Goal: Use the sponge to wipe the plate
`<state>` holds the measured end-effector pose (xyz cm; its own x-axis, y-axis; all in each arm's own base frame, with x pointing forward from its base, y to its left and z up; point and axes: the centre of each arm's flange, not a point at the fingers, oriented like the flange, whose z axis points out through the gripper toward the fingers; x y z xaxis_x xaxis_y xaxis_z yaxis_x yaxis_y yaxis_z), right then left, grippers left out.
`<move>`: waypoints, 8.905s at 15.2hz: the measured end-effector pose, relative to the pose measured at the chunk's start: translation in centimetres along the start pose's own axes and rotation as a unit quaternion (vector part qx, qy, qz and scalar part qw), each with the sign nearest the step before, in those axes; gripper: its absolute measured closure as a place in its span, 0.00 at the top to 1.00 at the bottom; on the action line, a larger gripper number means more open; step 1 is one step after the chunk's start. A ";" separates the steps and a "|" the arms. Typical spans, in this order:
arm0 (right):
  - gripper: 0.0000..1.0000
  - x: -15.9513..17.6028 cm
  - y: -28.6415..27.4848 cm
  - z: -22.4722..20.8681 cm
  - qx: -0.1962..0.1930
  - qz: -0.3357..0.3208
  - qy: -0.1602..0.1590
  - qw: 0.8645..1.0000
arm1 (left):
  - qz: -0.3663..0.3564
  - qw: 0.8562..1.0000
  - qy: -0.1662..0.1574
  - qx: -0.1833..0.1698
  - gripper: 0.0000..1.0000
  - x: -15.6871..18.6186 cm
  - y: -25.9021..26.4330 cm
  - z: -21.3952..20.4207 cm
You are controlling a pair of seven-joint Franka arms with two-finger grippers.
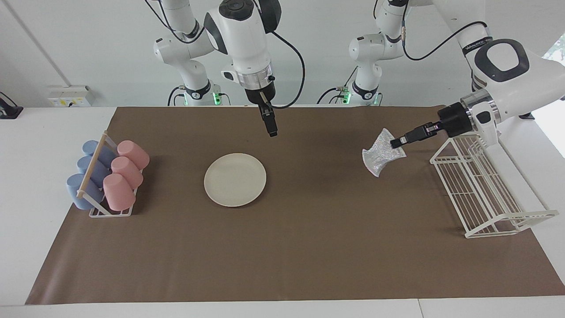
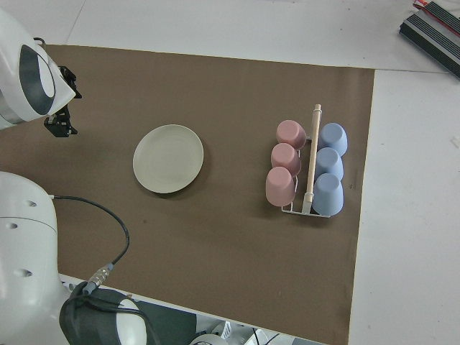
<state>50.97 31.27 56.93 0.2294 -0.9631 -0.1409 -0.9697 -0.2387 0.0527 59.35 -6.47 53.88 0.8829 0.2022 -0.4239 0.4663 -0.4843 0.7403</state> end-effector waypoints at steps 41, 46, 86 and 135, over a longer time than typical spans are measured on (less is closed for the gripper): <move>0.60 -10.1 -2.8 3.7 0.013 0.005 -0.030 0.999 | 0.075 0.975 -0.082 -0.193 0.03 -10.1 -6.8 15.4; 0.17 -10.1 -2.8 3.7 0.013 0.005 -0.032 0.999 | 0.075 0.975 -0.083 -0.193 0.03 -10.1 -6.8 15.4; 0.10 15.7 2.8 24.4 0.048 -0.155 0.015 0.987 | 0.149 0.977 0.066 0.135 1.00 -3.4 -12.5 8.9; 0.10 13.0 2.1 25.8 0.085 -0.150 -0.036 0.984 | 0.151 0.971 0.105 0.153 1.00 -2.7 -12.4 8.3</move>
<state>49.71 21.41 29.74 0.5071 -0.8394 -0.1953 -0.8606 -0.4809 -0.1678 50.76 -8.12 41.49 0.9835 0.1654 -0.0726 0.1750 -0.7724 0.6105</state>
